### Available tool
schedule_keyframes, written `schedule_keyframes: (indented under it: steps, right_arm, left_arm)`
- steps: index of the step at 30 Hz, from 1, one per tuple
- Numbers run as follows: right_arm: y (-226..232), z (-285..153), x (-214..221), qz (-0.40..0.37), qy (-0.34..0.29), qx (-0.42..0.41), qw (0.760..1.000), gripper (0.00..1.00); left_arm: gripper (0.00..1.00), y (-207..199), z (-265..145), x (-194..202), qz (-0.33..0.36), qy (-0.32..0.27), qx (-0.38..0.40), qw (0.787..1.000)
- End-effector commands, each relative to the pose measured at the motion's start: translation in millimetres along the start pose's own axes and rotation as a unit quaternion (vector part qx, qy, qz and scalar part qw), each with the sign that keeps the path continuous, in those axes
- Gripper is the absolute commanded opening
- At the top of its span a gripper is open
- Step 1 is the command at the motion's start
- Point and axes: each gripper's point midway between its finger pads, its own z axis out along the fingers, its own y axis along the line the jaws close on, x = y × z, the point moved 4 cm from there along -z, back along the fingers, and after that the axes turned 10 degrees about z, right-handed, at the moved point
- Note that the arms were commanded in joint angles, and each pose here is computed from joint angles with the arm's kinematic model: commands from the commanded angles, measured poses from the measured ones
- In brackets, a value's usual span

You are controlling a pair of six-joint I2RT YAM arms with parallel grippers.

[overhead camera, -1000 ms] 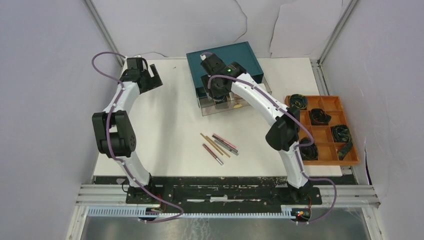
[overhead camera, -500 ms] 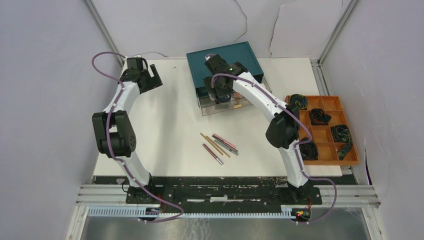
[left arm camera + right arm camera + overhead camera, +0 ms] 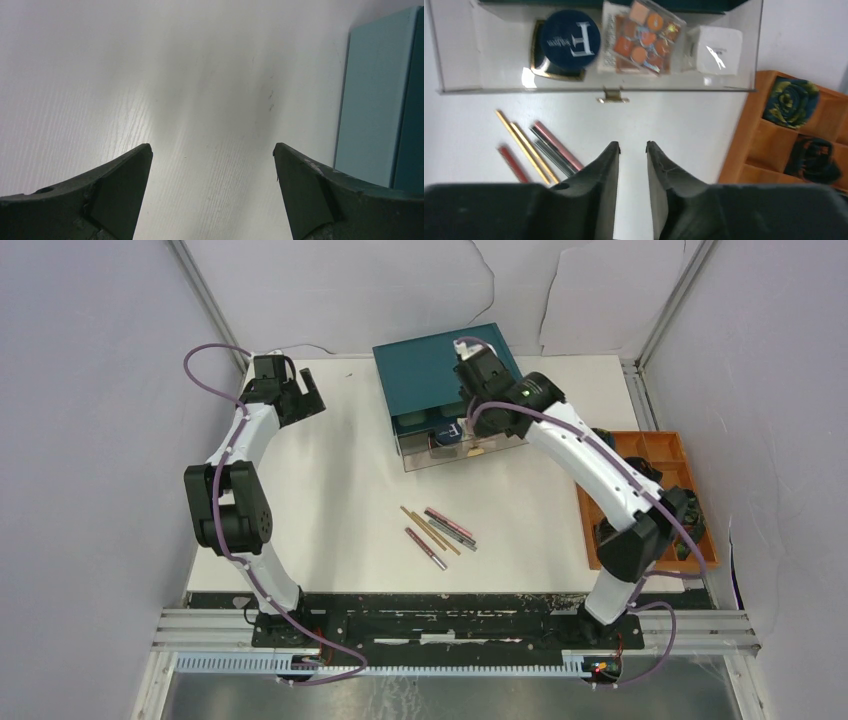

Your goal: Organize the makeup

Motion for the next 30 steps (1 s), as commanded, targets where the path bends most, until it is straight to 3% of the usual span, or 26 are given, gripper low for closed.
schedule_keyframes:
  steps: [1,3,4,12,30]
  right_arm:
    - [-12.0,5.4,39.7,0.015,0.038,0.017,0.999,0.18]
    - [-13.8,13.1,62.6,0.024,0.060,0.016,0.998,0.02]
    - [-13.4,16.9,71.5,0.030,0.067,0.013,0.997,0.00]
    - [0.7,64.2,109.2,0.032,0.107,0.005,0.994,0.00]
    - [3.3,126.3,46.5,0.046,0.021,0.032,0.998,0.00]
  left_arm:
    - [0.98,-3.6,-4.7,-16.0,0.001,-0.026,0.017,1.000]
    - [0.98,-5.1,-3.1,-14.4,0.000,-0.022,0.020,1.000]
    - [0.98,-5.0,-2.5,-14.0,-0.001,-0.022,0.021,1.000]
    - [0.98,-3.5,-1.6,-11.8,0.004,-0.019,0.017,1.000]
    - [0.98,-1.4,2.0,-5.9,0.010,-0.012,0.011,1.000]
